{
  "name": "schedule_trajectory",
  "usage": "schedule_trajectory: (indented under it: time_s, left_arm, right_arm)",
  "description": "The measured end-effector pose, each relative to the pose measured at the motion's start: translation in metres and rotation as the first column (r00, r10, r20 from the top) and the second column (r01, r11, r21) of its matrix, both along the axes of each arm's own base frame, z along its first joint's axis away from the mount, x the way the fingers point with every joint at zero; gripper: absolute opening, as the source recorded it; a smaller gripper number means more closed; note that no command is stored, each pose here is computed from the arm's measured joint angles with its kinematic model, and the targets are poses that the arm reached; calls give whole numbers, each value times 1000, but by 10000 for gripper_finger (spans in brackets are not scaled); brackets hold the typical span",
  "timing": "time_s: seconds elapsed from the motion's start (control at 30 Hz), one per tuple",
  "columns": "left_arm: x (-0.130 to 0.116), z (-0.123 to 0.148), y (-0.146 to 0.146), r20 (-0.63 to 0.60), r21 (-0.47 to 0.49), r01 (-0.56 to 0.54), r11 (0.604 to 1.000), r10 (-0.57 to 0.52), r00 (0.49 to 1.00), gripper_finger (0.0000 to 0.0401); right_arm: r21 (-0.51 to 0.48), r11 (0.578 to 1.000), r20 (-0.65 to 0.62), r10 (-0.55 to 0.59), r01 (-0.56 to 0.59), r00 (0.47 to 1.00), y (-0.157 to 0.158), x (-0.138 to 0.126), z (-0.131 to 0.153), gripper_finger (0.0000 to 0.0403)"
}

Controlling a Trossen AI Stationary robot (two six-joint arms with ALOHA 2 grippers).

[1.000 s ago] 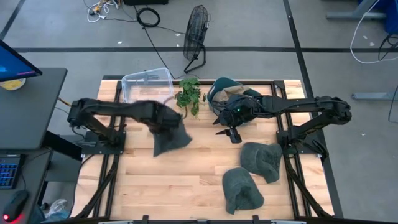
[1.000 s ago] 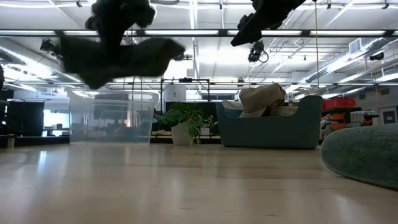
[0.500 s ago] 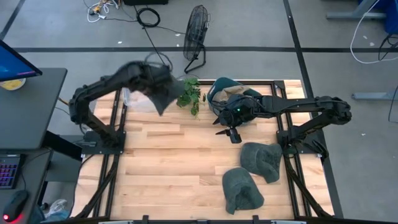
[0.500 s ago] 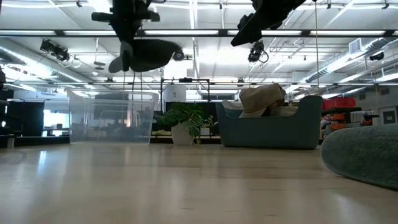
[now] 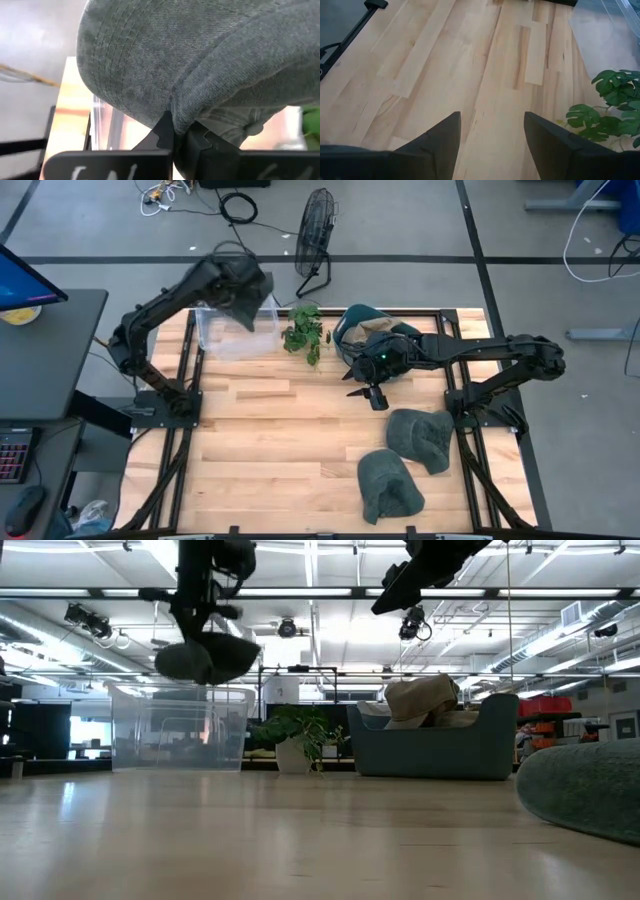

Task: Pick & Place hat
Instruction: Put the middle left gray cap into the transparent bin

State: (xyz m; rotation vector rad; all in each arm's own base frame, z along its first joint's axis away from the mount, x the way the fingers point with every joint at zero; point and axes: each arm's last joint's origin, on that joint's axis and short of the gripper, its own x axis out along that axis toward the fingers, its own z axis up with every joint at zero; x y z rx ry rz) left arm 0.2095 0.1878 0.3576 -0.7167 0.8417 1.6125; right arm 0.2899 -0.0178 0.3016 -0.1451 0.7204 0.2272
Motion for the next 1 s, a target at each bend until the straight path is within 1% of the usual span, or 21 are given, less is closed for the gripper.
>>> schedule_trajectory:
  time_s: [0.1,0.2,0.3,0.4,0.53,0.67,0.73,0.83,0.93,1.0]
  left_arm:
    - [0,-23,0,-31,-29,-40,999,39,999,12]
    - [1,-46,2,-60,-4,-68,998,67,996,12]
    - [4,-68,6,-44,39,-81,996,82,996,15]
    - [8,-87,8,1,58,-79,995,79,997,18]
    - [8,-111,6,45,-8,-64,998,65,997,30]
    - [1,-127,2,60,-148,-42,988,51,997,56]
    - [-1,-132,1,53,-185,-25,982,35,998,73]
    - [-2,-130,-1,33,-203,-11,979,18,999,99]
    - [-1,-117,-1,13,-215,4,977,-1,1000,121]
    - [1,-104,-3,-6,-226,44,973,-46,999,130]
  right_arm:
    - [0,1000,0,0,0,1000,0,0,0,222]
    - [0,1000,0,-1,1,1000,0,0,0,222]
    - [0,1000,0,-1,1,1000,0,0,0,222]
    - [0,1000,0,-1,1,1000,0,0,0,222]
    - [0,1000,1,-1,1,1000,0,0,0,222]
    - [-1,1000,1,0,0,1000,0,0,0,222]
    - [-8,1000,2,6,-6,1000,0,0,0,222]
    - [-20,1000,4,17,-17,1000,0,0,0,222]
    - [-26,999,6,23,-23,1000,0,0,0,222]
    - [-28,999,6,24,-24,1000,0,0,0,222]
